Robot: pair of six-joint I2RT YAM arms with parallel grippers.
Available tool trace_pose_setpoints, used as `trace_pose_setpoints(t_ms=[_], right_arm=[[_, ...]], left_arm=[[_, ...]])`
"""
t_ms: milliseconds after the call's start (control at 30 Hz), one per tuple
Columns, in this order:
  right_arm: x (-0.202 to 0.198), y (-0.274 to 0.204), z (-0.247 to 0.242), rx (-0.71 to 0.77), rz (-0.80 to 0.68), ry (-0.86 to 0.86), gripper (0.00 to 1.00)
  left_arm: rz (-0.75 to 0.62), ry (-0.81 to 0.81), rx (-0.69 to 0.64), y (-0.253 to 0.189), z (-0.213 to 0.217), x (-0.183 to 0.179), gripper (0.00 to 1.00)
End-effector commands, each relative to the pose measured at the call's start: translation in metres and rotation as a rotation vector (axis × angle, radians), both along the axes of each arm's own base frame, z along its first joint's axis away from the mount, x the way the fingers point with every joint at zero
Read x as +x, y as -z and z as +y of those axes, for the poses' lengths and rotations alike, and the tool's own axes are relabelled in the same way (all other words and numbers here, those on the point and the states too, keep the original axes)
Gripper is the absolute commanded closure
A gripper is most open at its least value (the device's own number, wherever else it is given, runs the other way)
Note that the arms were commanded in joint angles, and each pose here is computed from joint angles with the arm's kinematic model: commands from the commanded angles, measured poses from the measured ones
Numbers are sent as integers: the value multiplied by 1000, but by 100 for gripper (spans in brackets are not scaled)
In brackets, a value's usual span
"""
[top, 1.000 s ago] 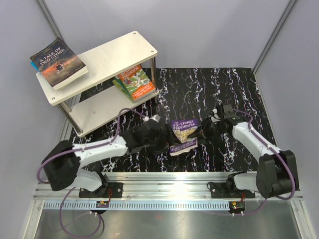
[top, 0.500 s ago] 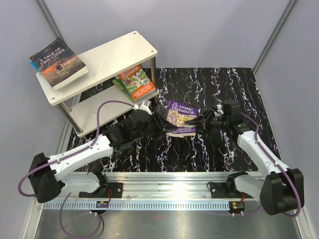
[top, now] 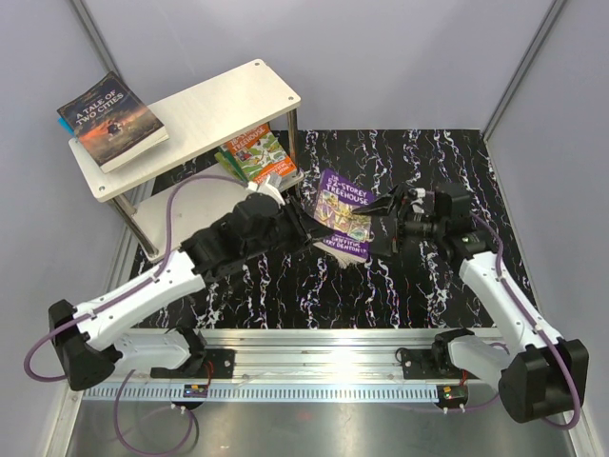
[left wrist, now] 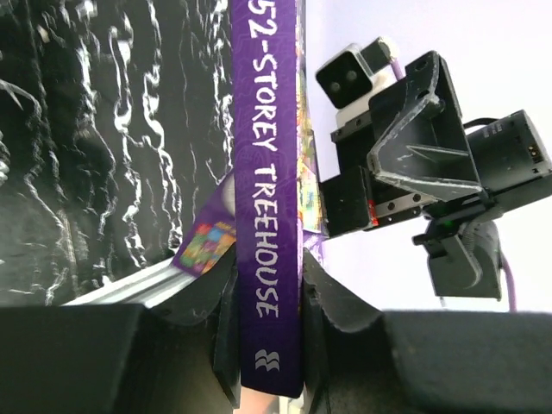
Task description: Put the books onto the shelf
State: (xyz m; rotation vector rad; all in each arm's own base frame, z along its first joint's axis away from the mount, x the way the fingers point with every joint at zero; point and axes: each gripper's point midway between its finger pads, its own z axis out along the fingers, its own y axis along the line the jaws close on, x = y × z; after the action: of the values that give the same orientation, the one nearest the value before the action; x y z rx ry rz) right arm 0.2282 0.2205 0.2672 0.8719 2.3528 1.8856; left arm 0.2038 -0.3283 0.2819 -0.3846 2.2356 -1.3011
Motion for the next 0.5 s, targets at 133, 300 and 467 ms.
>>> trace_pose_setpoints(t_ms=[133,300,467], right_arm=[[-17,-62,-4,-42,-205,-24,0],[-21,-60,-3,-2,-201,-36,0],[-25,-54,-3,-6,-198,-46,0]], left_arm=[[-390,-155,73,-157,69,38,100],[-607,-304,57,-251,127,51,100],[-725,-530,59,-299,200,67,100]])
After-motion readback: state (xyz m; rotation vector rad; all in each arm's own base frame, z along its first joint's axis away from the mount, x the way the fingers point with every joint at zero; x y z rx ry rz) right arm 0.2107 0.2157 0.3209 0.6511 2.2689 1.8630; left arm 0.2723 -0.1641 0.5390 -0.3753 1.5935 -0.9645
